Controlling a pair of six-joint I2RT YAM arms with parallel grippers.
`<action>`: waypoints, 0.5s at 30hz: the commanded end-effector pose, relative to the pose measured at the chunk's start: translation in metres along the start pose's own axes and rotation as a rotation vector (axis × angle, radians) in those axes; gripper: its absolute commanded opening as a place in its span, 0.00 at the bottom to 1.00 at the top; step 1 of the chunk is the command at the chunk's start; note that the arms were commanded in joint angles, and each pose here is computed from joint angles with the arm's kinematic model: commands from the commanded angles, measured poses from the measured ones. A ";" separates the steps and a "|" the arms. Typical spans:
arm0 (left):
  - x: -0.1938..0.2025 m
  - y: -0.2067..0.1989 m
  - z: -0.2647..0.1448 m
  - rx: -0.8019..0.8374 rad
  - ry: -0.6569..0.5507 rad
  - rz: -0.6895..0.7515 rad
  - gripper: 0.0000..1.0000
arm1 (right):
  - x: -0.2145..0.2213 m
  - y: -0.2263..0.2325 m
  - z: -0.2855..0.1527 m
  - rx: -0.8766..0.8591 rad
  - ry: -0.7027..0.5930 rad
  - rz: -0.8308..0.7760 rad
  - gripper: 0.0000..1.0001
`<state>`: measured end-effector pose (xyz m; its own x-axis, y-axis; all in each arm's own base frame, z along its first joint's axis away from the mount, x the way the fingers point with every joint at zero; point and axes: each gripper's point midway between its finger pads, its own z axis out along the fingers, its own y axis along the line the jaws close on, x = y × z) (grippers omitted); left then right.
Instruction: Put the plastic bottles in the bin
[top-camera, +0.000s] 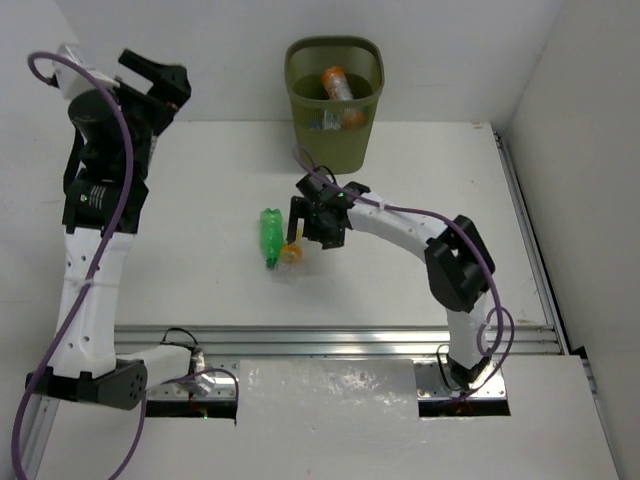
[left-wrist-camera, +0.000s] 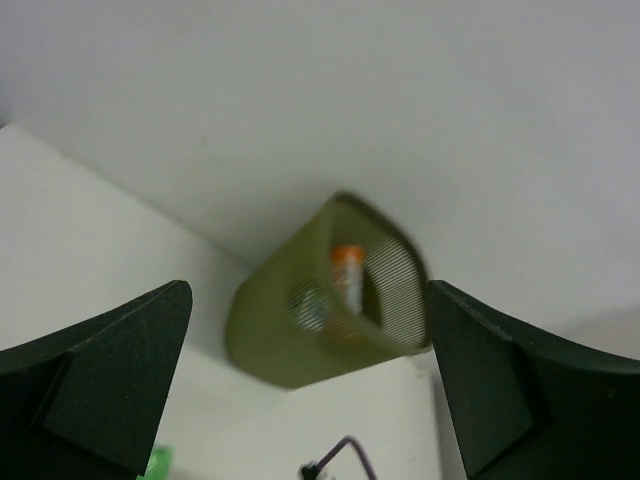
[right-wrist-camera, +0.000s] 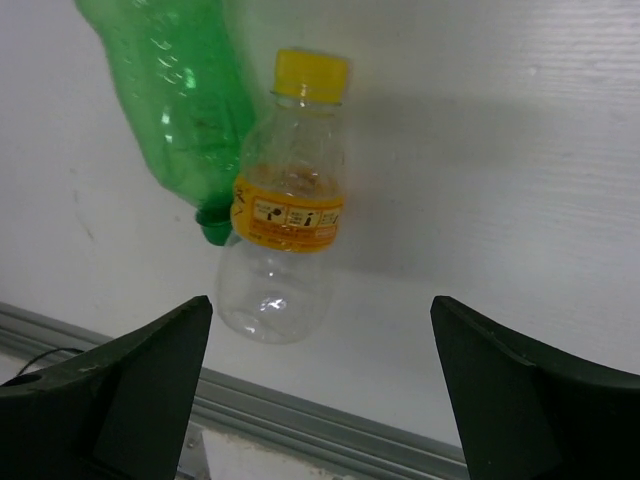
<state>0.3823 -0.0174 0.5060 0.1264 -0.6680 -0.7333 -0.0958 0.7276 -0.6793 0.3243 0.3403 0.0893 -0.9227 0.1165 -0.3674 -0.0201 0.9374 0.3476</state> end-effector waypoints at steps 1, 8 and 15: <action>0.063 0.072 0.002 -0.203 0.172 0.146 1.00 | 0.012 0.020 0.011 -0.045 0.042 0.020 0.89; 0.114 0.093 -0.001 -0.199 0.388 0.236 1.00 | 0.044 0.018 0.054 -0.103 0.166 -0.044 0.84; 0.149 0.096 -0.001 -0.149 0.533 0.254 1.00 | 0.057 -0.023 0.057 -0.038 0.151 -0.043 0.60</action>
<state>0.3947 -0.0379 0.3189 -0.4166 -0.5159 -0.7486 -0.2817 0.8561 -0.4332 0.3000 0.3709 0.0210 -0.9689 0.0283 -0.2460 -0.0826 0.8995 0.4290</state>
